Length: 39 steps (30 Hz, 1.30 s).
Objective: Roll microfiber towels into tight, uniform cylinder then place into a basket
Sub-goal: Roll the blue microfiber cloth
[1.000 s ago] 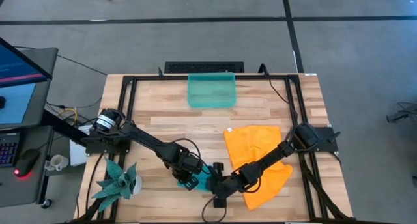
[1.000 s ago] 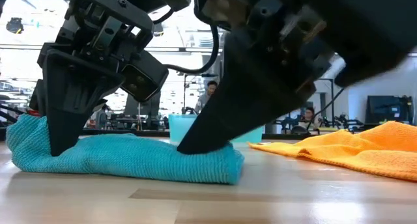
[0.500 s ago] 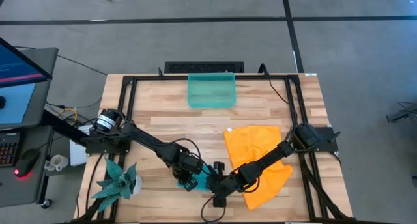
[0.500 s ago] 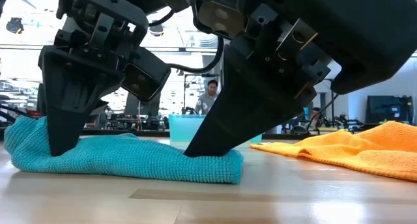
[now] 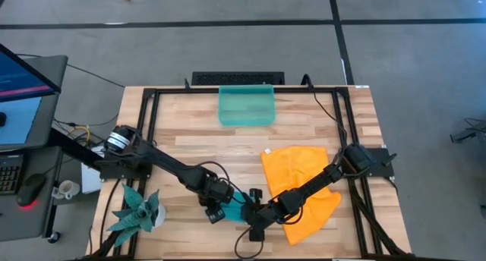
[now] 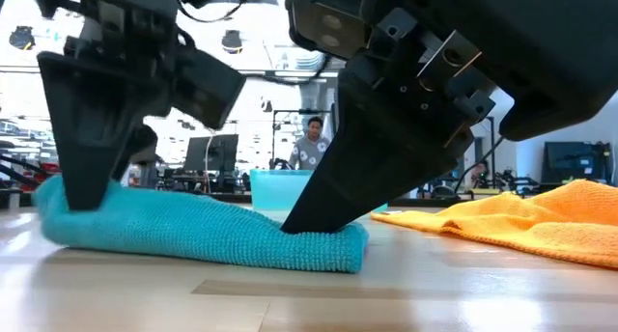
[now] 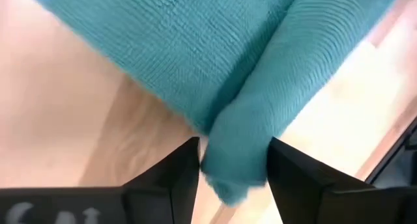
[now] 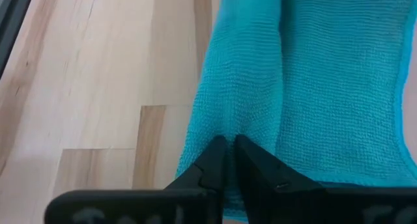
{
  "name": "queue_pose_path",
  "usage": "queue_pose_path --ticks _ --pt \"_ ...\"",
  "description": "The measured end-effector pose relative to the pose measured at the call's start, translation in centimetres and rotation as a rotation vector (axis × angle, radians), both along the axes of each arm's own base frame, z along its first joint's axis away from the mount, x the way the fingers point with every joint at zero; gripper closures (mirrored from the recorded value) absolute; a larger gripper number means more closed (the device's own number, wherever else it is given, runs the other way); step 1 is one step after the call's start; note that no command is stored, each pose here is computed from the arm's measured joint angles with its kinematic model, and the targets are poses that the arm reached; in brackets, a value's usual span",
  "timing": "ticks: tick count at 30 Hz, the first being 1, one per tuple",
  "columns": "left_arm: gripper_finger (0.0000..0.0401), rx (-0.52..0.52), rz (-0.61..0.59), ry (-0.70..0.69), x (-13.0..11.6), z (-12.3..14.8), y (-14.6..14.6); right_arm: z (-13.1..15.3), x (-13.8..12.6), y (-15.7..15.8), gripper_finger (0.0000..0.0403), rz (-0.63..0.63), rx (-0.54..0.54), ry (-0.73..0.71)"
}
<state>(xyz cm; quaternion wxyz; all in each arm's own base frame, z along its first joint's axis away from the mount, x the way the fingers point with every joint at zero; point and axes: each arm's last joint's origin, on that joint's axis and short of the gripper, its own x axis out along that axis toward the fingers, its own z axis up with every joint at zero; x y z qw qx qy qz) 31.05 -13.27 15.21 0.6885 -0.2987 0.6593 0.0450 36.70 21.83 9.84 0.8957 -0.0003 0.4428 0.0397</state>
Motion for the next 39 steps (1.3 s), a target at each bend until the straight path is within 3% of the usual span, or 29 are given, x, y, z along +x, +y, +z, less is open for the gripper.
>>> queue_pose_path --ticks 7,15,18,23,29,39 --pt "0.0247 0.138 -0.044 -0.076 -2.4 3.5 -0.8 0.0 0.0 0.0 0.0344 0.001 0.000 0.001" --pt "0.0248 0.301 -0.171 -0.414 -4.9 6.2 -5.8 0.0 0.0 0.0 0.0344 -0.003 0.003 0.002" --pt "0.0248 0.316 -0.220 -0.552 -5.1 5.5 -7.7 0.0 0.0 0.0 0.0344 -0.004 0.004 0.002" --pt "0.0248 0.359 -0.246 -0.644 -5.0 3.1 -8.3 0.0 0.0 0.0 0.0344 -0.004 0.006 0.001" --pt "0.0248 0.394 -0.224 -0.604 -4.7 0.7 -6.8 0.0 0.0 0.0 0.0344 -0.002 0.008 0.002" --pt "0.0248 0.365 -0.028 -0.503 -6.1 -2.3 -4.5 0.0 0.0 0.1 0.0344 0.000 0.025 0.010"
